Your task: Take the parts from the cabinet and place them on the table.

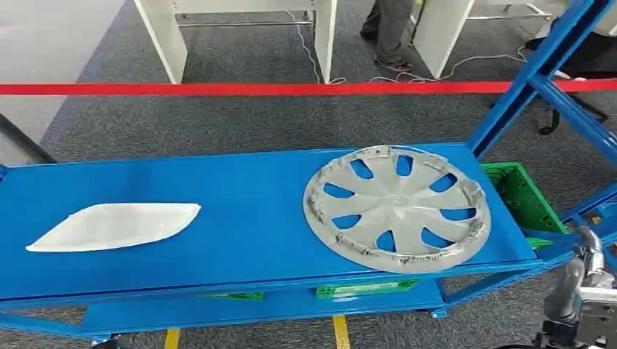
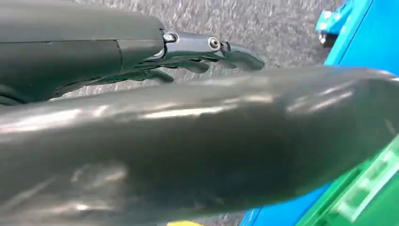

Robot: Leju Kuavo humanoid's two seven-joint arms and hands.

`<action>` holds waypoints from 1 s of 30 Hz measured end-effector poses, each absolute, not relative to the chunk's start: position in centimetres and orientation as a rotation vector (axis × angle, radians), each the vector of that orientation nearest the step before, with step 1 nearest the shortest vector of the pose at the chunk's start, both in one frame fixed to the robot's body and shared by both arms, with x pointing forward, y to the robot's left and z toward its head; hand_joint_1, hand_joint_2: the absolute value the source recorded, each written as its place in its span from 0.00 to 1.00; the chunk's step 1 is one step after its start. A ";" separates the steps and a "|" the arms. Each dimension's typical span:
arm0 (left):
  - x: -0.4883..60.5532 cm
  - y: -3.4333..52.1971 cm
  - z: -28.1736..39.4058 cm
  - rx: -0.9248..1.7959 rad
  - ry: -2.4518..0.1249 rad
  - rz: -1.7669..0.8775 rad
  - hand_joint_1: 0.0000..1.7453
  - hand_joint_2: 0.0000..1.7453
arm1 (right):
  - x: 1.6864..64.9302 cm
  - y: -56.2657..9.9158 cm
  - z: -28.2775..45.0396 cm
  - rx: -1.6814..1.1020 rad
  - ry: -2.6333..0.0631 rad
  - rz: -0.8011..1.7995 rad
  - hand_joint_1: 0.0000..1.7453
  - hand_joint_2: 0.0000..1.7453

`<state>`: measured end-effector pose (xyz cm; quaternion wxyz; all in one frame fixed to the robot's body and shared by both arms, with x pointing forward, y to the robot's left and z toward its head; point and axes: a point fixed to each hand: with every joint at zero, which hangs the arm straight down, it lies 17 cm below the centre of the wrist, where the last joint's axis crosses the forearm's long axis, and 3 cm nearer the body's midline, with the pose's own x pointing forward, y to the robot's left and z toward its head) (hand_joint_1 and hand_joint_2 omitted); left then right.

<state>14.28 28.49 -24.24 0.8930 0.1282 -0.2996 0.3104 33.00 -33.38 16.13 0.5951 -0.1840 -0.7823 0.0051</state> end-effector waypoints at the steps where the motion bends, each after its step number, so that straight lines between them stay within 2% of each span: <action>1: 14.3 28.4 -24.2 0.262 -0.623 0.642 0.00 0.00 | 33.1 -33.4 16.1 -0.429 -1.814 0.014 0.00 0.00; 13: 14.6 28.1 -24.1 0.246 -0.636 0.631 0.00 0.00 | 33.1 -33.6 14.8 -0.427 -1.773 0.046 0.00 0.00; 21: 14.8 27.9 -24.1 0.232 -0.644 0.618 0.00 0.00 | 33.6 -32.2 13.7 -0.415 -1.749 0.250 0.00 0.00; 30: 15.1 27.8 -24.0 0.228 -0.651 0.602 0.00 0.00 | 34.3 -31.0 13.5 -0.394 -1.756 0.325 0.00 0.00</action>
